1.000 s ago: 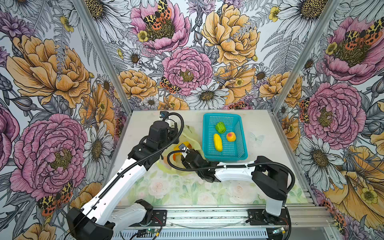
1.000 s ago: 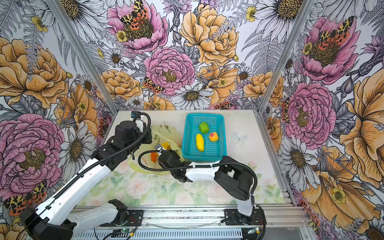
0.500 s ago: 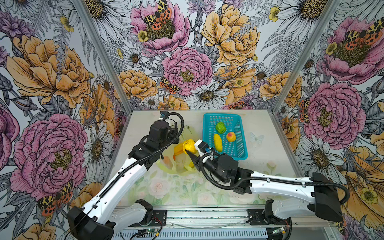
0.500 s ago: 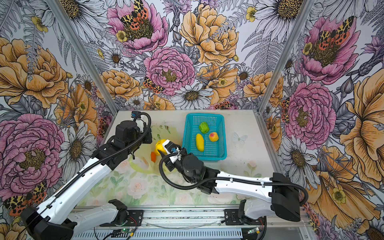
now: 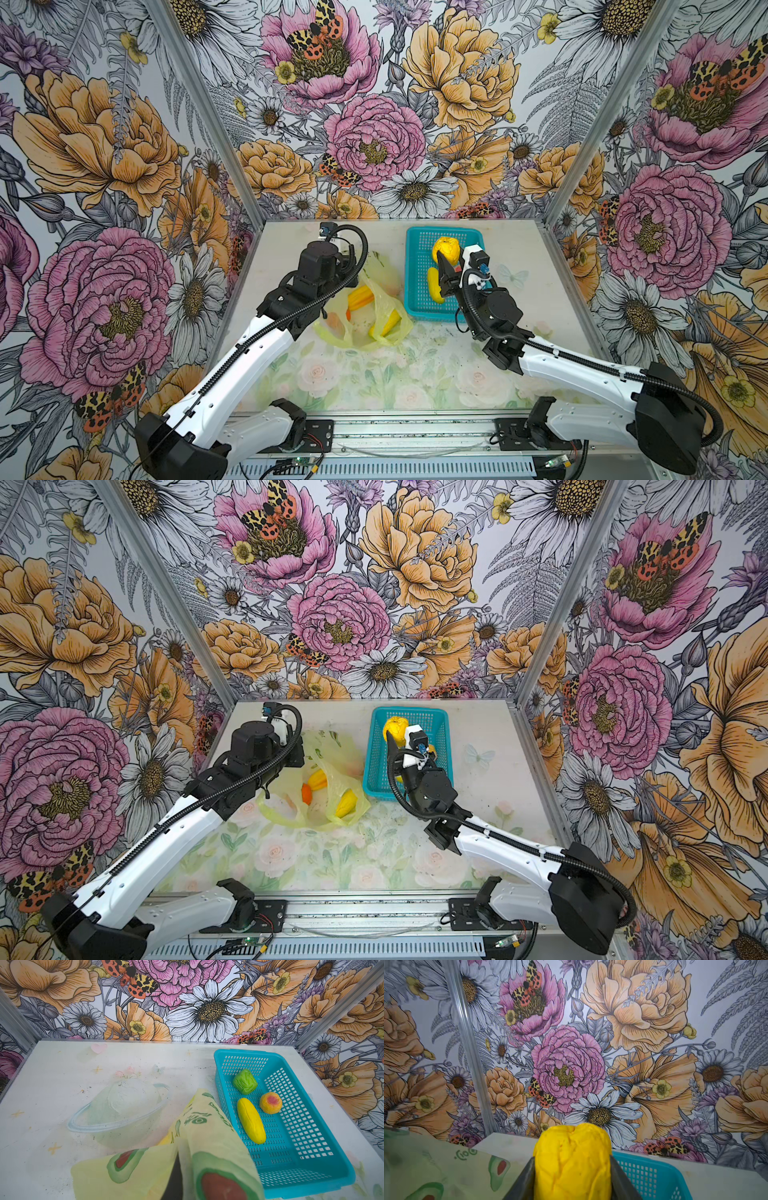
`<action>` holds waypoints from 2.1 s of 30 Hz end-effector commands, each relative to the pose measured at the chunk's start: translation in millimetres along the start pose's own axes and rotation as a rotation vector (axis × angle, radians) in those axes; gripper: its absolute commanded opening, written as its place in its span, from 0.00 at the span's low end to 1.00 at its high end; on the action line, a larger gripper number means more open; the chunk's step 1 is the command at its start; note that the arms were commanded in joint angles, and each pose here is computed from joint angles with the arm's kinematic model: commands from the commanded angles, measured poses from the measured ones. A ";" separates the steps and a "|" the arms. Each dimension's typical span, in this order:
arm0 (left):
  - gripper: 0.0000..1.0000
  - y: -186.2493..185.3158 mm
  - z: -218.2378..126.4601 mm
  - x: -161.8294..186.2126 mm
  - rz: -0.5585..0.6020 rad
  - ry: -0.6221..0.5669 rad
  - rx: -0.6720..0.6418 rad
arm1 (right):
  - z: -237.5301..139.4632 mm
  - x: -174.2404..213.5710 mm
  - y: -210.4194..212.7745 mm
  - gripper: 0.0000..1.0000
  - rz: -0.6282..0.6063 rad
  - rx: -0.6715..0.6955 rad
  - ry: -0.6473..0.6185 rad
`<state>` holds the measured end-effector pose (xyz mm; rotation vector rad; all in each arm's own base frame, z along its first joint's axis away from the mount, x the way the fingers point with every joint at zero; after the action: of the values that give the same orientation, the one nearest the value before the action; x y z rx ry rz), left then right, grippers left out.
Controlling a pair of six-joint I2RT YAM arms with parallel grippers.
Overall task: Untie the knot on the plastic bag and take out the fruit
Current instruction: 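Lift the yellow bell pepper out of the bag toward the basket, then lower the yellow bell pepper into the basket beside the green pepper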
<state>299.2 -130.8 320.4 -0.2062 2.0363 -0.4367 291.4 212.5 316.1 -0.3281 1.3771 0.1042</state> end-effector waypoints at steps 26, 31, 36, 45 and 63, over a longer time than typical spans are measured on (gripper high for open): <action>0.00 4.0 0.1 -2.0 -0.010 -0.011 -0.025 | 164.3 184.2 -16.4 0.21 0.238 0.065 0.506; 0.00 3.6 0.4 -3.5 -0.008 -0.013 -0.026 | 180.9 205.8 -10.8 0.23 0.271 0.024 0.558; 0.00 2.8 3.1 -2.8 -0.004 -0.007 -0.027 | 185.3 220.9 -8.1 0.31 0.278 0.031 0.578; 0.00 3.8 2.2 -3.9 -0.004 -0.014 -0.034 | 180.4 205.5 -9.5 0.72 0.263 0.019 0.571; 0.00 4.4 5.1 -2.4 -0.001 -0.007 -0.040 | 41.0 12.7 11.2 0.66 0.087 -0.039 0.062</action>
<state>303.8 -131.7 311.2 -0.2108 2.0646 -0.4076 349.7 234.1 285.3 -0.2867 1.5730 0.2263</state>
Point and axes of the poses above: each gripper's point midway between its finger pads, its own z axis out along the fingers, its own y axis along the line the jaws close on, x = y × z, the point moved 4 cm from there along -z, back along the fingers, and after that the axes turned 14 degrees about -z, right-handed, at the moved point
